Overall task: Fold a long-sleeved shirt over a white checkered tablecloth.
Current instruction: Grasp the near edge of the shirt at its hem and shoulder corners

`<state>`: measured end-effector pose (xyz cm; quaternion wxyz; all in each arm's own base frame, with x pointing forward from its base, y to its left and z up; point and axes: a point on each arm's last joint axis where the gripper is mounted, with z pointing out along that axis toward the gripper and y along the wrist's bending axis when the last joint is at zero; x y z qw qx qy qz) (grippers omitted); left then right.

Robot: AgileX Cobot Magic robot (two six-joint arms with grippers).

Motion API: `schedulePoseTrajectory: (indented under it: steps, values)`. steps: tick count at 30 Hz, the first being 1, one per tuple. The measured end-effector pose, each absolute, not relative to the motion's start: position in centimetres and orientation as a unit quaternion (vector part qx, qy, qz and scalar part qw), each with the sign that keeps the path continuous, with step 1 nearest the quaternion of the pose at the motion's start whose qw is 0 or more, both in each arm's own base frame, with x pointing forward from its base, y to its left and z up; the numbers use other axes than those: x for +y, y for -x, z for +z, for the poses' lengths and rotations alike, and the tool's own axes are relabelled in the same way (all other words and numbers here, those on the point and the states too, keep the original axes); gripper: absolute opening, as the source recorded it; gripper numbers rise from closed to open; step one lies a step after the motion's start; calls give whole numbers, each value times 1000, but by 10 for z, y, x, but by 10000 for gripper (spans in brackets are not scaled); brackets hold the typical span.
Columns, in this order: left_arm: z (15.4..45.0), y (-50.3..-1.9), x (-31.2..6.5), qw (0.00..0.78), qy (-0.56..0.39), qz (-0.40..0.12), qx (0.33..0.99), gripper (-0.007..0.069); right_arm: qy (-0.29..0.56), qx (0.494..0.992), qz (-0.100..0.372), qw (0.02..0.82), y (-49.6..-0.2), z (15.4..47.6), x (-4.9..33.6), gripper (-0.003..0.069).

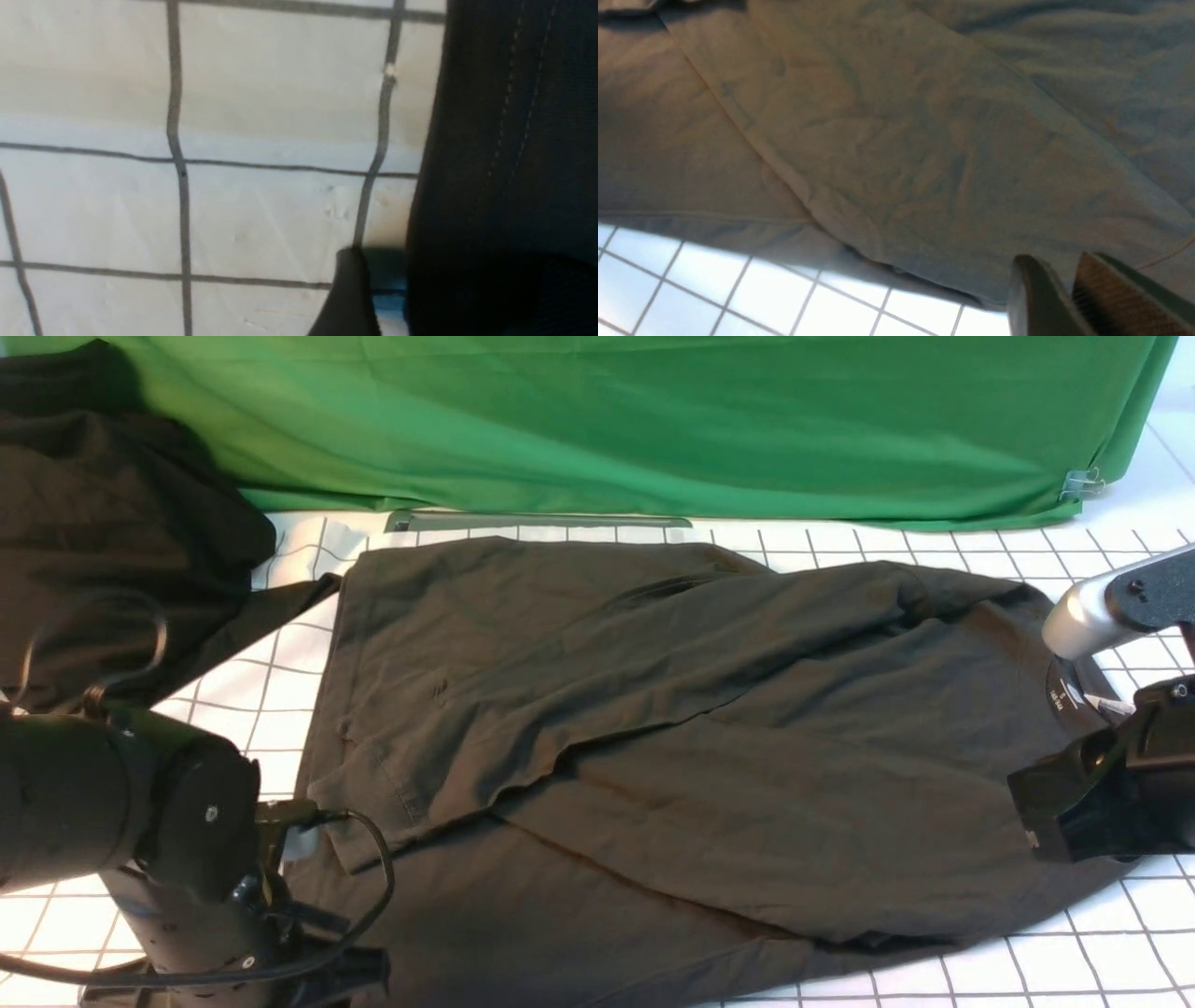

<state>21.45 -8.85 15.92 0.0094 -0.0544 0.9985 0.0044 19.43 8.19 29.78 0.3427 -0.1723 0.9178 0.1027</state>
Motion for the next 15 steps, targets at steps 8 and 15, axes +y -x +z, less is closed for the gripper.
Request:
schedulePoseTrajectory:
  steps: [8, 15]
  values:
    - [158, -215, -91, 19, 47, -9, 999, 345, 228, 932, 85, 268, -192, 318, 83, 136]
    - [160, -216, -93, 27, 9, -22, 999, 27, 273, 947, 68, 152, -208, 299, 91, 150]
